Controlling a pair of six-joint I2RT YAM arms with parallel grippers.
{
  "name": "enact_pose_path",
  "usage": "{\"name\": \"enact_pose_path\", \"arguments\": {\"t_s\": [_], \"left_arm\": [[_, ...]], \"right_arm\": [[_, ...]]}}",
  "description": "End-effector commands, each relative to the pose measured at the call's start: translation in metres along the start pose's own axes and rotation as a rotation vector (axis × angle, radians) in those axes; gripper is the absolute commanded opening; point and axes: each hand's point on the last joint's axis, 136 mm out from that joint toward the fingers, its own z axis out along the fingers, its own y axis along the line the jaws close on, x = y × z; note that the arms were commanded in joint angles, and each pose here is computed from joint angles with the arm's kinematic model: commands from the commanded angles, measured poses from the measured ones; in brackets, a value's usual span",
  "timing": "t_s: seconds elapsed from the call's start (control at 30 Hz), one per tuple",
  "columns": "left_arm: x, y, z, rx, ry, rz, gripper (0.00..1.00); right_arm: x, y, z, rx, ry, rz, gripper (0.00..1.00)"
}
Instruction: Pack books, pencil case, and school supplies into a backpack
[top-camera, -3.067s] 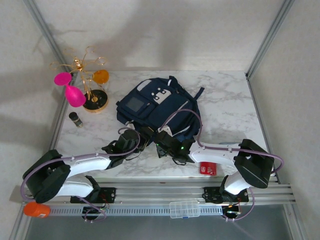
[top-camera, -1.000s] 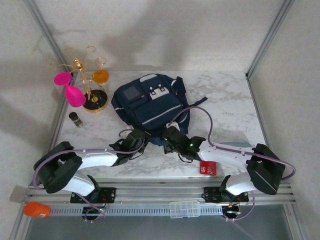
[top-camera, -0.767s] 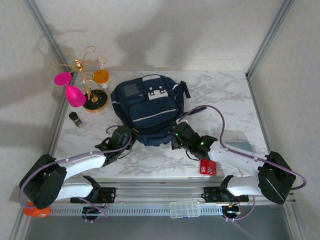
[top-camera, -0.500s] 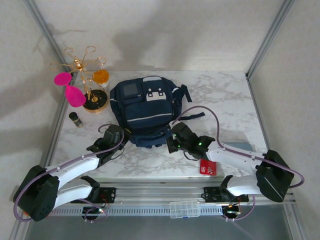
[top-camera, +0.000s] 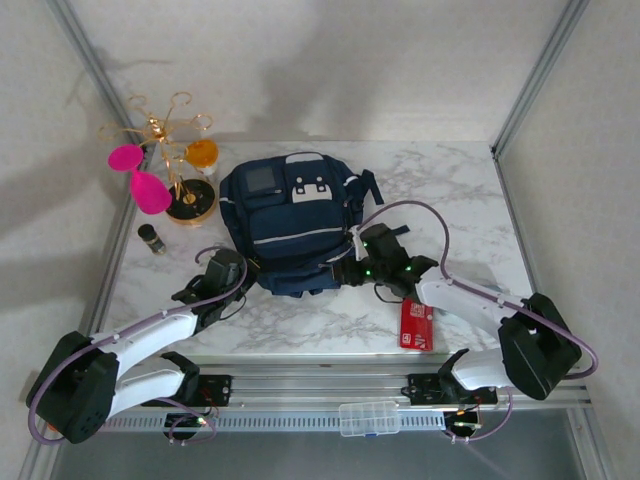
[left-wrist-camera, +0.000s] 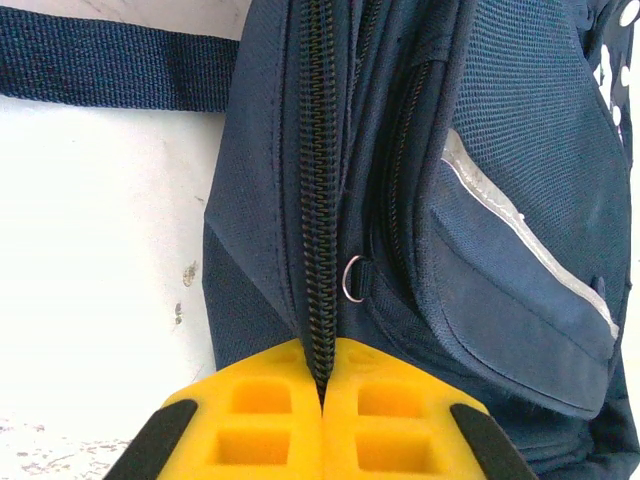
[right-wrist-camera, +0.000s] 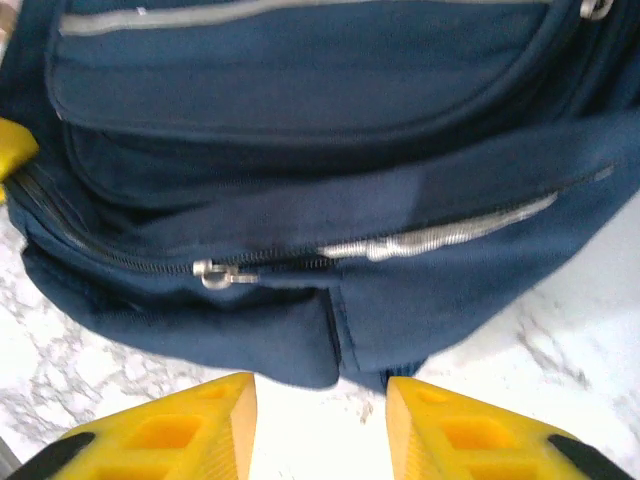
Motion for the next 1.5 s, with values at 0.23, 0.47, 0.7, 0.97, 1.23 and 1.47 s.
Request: {"name": "enact_pose_path", "arguments": {"t_s": [0.23, 0.47, 0.7, 0.97, 1.23, 1.47], "left_arm": [[-0.024, -0.002, -0.006, -0.037, -0.059, 0.041, 0.0], [-0.032, 0.002, -0.007, -0.046, -0.047, 0.059, 0.0], [-0.044, 0.003, -0.009, -0.051, -0.053, 0.062, 0.0], [-0.045, 0.002, -0.009, -0.058, -0.04, 0.087, 0.0], [-0.05, -0.003, -0.008, -0.063, -0.038, 0.101, 0.06], [-0.047, 0.0, -0.006, -0.064, -0.03, 0.092, 0.07]], "right_arm": [[-0.025, 0.029, 0.026, -0.285, -0.03, -0.11, 0.55], [-0.02, 0.043, 0.047, -0.329, -0.016, -0.155, 0.63], [-0.007, 0.072, 0.05, -0.384, -0.032, -0.273, 0.71], [-0.038, 0.066, 0.054, -0.24, -0.174, -0.337, 0.79], [-0.032, 0.072, 0.06, -0.248, -0.137, -0.422, 0.74], [-0.003, 0.081, 0.064, -0.331, -0.059, -0.47, 0.58]]}}
